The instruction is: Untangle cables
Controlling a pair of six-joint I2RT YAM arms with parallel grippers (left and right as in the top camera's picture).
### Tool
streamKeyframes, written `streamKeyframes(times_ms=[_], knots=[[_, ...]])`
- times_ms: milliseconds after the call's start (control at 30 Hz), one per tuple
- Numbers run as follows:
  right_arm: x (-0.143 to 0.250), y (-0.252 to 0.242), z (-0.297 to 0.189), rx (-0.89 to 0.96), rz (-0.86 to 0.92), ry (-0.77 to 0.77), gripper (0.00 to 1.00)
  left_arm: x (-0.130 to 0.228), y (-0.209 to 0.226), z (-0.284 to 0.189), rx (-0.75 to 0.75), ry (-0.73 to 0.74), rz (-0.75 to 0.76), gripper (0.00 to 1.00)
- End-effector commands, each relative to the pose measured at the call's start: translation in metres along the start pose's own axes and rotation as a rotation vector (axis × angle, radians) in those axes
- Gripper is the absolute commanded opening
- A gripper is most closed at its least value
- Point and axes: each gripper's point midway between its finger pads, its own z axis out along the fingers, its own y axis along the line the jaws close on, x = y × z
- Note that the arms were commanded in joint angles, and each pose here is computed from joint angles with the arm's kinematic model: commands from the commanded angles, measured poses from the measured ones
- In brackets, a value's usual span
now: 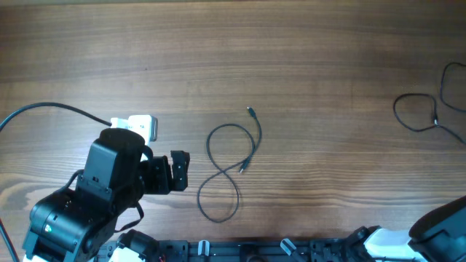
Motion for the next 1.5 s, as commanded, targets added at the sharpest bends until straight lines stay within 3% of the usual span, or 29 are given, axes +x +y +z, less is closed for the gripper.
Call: streamKeyframes(times_ms=[0, 133, 267, 367, 533, 700, 900, 933, 1000, 1167, 1200, 1267, 1400, 1433, 1467], knots=[[0.042, 0.012, 0.014, -0.001, 0.069, 0.138, 0.88, 0.001, -0.003, -0.001, 0.018, 0.001, 0.002, 1.00], [0.107, 0.021, 0.035, 0.076, 0.135, 0.291, 0.94, 0.001, -0.003, -0.001, 0.018, 0.001, 0.002, 1.00], [0.164, 0.018, 0.063, 0.159, 0.086, 0.415, 0.99, 0.001, -0.003, -0.001, 0.017, 0.001, 0.002, 1.00], [0.193, 0.006, 0.074, 0.224, 0.127, 0.488, 0.82, 0.001, -0.003, -0.001, 0.017, 0.001, 0.002, 1.00], [0.208, -0.005, 0.074, 0.277, 0.153, 0.536, 0.75, 0.001, -0.003, -0.001, 0.018, 0.001, 0.002, 1.00], [0.209, -0.005, 0.074, 0.284, 0.171, 0.535, 0.39, 0.001, -0.003, -0.001, 0.018, 0.001, 0.002, 1.00], [0.199, -0.011, 0.077, 0.313, 0.156, 0.481, 0.36, 0.001, -0.003, -0.001, 0.018, 0.001, 0.002, 1.00], [0.196, -0.011, 0.079, 0.314, 0.151, 0.463, 0.32, 0.001, -0.003, -0.001, 0.018, 0.001, 0.002, 1.00], [0.191, -0.011, 0.082, 0.313, 0.146, 0.437, 0.04, 0.001, -0.003, -0.001, 0.018, 0.001, 0.002, 1.00], [0.190, -0.010, 0.083, 0.307, 0.147, 0.431, 0.04, 0.001, -0.003, -0.001, 0.018, 0.001, 0.002, 1.00], [0.190, -0.010, 0.083, 0.309, 0.147, 0.435, 0.40, 0.001, -0.003, -0.001, 0.018, 0.001, 0.002, 1.00], [0.193, -0.010, 0.081, 0.312, 0.151, 0.448, 0.65, 0.001, -0.003, -0.001, 0.018, 0.001, 0.002, 1.00], [0.203, -0.020, 0.072, 0.391, 0.274, 0.470, 0.68, 0.001, -0.003, -0.001, 0.018, 0.001, 0.002, 1.00], [0.203, -0.019, 0.073, 0.391, 0.274, 0.469, 0.66, 0.001, -0.003, -0.001, 0.018, 0.001, 0.002, 1.00], [0.202, -0.020, 0.073, 0.394, 0.271, 0.462, 0.57, 0.001, -0.003, -0.001, 0.018, 0.001, 0.002, 1.00]])
